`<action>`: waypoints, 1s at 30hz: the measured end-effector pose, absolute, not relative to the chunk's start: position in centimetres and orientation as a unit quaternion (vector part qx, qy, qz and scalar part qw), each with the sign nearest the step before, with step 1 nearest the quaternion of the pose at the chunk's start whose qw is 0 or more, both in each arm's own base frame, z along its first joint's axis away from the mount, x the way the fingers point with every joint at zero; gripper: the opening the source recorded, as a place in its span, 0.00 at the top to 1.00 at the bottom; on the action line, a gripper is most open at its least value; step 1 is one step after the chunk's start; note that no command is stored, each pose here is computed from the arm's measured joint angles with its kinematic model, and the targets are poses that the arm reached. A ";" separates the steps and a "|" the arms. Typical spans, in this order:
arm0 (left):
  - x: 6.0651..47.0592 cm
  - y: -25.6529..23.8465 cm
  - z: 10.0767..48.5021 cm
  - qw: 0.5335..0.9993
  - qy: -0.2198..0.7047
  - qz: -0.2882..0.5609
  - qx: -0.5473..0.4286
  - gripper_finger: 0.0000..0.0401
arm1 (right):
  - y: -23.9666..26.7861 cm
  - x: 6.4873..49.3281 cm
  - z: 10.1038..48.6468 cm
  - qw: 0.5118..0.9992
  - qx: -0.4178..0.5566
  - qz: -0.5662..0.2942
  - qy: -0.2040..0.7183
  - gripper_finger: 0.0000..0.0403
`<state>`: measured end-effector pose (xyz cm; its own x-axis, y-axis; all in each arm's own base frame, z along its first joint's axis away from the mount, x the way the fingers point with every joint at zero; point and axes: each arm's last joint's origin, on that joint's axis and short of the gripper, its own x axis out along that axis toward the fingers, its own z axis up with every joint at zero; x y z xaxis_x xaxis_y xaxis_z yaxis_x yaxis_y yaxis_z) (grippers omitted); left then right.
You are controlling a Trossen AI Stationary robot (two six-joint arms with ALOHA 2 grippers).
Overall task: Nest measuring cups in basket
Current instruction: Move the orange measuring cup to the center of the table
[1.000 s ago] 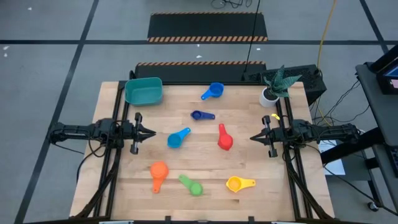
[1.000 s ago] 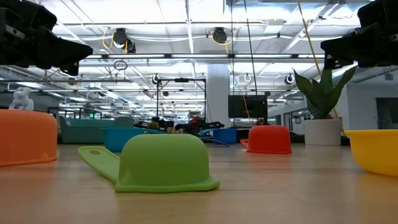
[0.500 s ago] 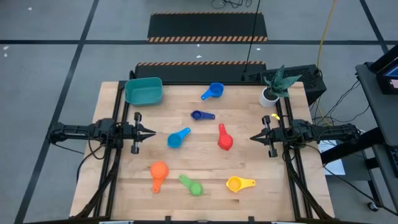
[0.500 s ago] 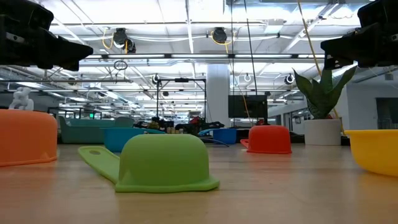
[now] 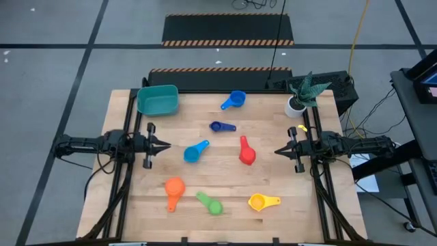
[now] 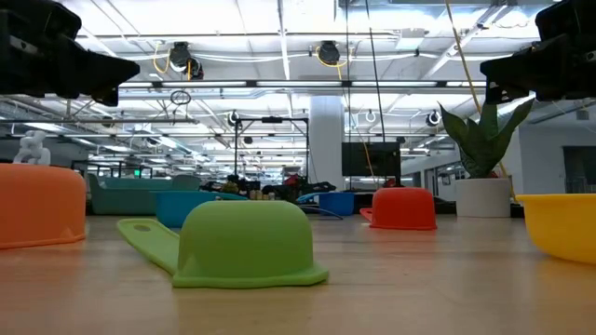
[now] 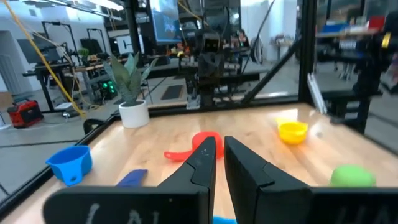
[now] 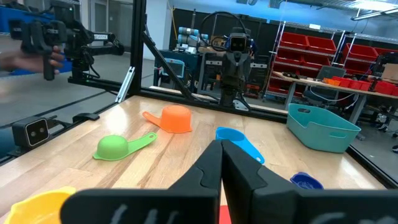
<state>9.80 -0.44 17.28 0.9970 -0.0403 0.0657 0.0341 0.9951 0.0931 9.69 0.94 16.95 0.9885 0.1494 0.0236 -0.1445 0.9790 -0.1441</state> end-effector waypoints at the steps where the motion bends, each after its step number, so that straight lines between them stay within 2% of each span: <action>1: 9.8 -0.4 17.4 0.998 -0.039 -0.019 0.040 0.91 | 0.9 9.7 16.9 0.995 -0.071 0.074 -0.017 1.00; 9: 9.7 -0.4 17.9 0.998 -0.065 -0.021 0.002 0.91 | 0.9 9.7 16.9 0.995 -0.071 0.074 -0.017 1.00; 16: 9.8 -0.4 17.8 0.983 -0.054 -0.030 -0.176 0.91 | 0.9 9.7 16.9 0.995 -0.071 0.073 -0.017 1.00; 22: 9.7 -0.4 18.1 0.984 -0.071 -0.021 -0.164 0.91 | 0.9 9.7 17.0 0.995 -0.066 0.074 -0.017 1.00; 30: 9.5 -0.4 19.2 0.975 -0.113 -0.031 -0.188 0.91 | 0.9 9.7 17.0 0.997 0.009 0.075 -0.011 1.00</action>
<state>9.47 -0.37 19.23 0.9727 -0.0182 0.2312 0.1028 0.9273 -0.3598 9.70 0.93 16.95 0.9886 0.1486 0.0239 -0.1490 0.9887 0.0153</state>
